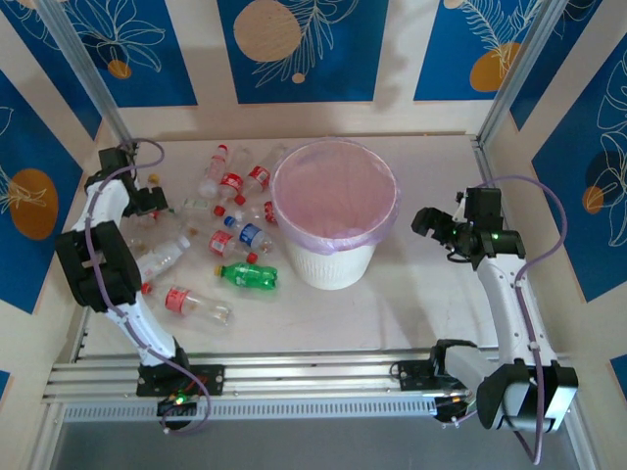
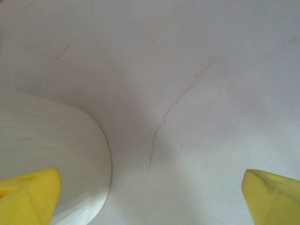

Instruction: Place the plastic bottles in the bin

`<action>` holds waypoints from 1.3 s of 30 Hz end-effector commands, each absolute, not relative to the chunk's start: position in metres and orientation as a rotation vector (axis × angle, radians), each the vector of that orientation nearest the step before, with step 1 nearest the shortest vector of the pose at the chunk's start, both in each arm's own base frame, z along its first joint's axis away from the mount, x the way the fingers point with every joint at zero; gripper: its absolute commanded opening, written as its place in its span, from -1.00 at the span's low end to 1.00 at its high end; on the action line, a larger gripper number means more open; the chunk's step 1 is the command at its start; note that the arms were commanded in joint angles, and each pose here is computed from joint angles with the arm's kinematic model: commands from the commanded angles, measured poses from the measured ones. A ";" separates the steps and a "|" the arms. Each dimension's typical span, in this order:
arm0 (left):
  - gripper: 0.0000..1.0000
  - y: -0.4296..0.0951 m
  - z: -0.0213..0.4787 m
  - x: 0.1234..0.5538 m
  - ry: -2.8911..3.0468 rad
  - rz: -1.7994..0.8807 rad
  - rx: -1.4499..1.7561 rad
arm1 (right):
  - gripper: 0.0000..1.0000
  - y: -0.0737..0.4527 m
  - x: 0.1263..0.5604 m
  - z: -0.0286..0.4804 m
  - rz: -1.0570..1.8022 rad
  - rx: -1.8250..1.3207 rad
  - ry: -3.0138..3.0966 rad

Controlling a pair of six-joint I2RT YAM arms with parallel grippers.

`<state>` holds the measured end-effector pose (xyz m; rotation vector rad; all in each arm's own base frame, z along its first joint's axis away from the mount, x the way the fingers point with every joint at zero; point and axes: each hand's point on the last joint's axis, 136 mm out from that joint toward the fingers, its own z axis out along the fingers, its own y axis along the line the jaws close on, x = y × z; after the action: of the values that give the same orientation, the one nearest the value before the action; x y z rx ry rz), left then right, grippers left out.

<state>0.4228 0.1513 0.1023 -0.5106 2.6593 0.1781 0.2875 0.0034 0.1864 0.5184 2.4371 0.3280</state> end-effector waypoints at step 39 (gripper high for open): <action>0.11 0.137 0.186 0.398 2.503 0.066 -0.530 | 1.00 0.006 0.270 0.257 0.363 0.449 2.271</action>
<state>0.4027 0.1479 0.1568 -0.5326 2.5818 0.1222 0.2766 0.0014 0.2313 0.4851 2.3220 0.3269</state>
